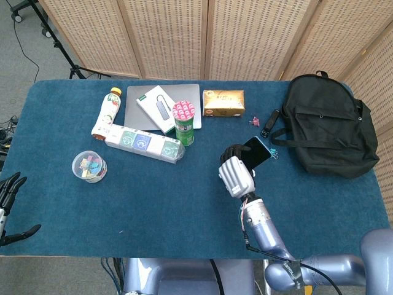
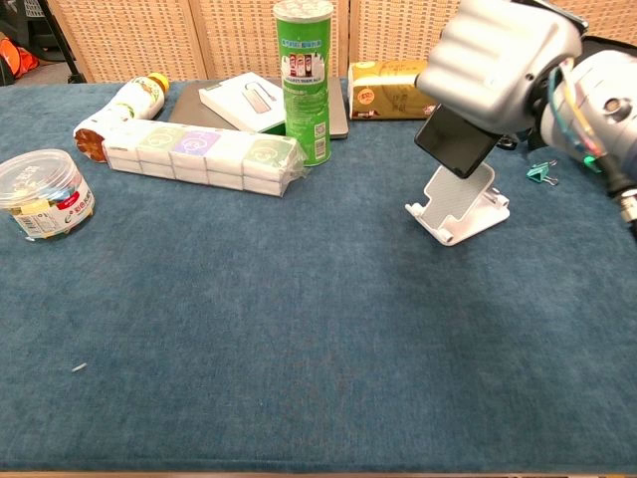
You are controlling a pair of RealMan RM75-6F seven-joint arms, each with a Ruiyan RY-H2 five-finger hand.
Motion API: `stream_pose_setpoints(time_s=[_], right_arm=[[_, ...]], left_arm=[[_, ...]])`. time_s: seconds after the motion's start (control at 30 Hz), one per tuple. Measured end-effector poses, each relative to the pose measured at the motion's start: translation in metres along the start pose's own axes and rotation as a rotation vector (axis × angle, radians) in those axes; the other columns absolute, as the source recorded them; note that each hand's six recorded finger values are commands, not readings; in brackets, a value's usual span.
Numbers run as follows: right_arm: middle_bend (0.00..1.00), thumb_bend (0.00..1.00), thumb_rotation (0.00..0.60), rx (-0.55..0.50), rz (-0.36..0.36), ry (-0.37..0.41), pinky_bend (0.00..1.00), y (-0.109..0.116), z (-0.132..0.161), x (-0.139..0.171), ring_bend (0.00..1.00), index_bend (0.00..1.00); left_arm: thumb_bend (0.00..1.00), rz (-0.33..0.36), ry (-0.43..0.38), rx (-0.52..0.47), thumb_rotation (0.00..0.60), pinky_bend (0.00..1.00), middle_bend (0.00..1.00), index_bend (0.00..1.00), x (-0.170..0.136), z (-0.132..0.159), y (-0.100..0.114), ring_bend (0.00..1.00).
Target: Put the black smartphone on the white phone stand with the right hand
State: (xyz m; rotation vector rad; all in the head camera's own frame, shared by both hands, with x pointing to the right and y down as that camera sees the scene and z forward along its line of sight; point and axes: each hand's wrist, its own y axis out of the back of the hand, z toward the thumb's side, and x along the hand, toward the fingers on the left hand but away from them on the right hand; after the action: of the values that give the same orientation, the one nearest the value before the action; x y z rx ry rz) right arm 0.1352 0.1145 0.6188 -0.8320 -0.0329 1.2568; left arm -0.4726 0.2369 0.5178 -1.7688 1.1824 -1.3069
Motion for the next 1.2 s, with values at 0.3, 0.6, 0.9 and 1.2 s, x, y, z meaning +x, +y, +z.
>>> stream_pose_setpoints(time_s=[0.3,0.6,0.9,1.2], right_arm=[[0.48,0.44,0.6,0.077,0.04,0.0,0.41,-0.003,0.009,0.001,0.44,0.44],[0.48,0.44,0.6,0.164,0.048,0.013,0.41,0.002,0.028,0.003,0.44,0.44],[0.48,0.44,0.6,0.202,0.095,0.01,0.41,0.001,0.041,0.002,0.45,0.44],[0.47,0.44,0.6,0.19,0.124,0.024,0.41,0.002,0.05,0.0,0.45,0.44]], left_arm=[[0.0,-0.001,0.0,0.002,0.6,0.07,0.0,0.02,0.0,0.0,-0.001,0.0],[0.0,-0.007,0.001,0.007,0.6,0.07,0.0,0.02,0.001,0.0,-0.002,0.0],[0.0,-0.006,0.003,0.003,0.6,0.07,0.0,0.02,0.001,0.0,-0.002,0.0],[0.0,-0.006,0.003,0.001,0.6,0.07,0.0,0.02,0.001,0.0,-0.002,0.0]])
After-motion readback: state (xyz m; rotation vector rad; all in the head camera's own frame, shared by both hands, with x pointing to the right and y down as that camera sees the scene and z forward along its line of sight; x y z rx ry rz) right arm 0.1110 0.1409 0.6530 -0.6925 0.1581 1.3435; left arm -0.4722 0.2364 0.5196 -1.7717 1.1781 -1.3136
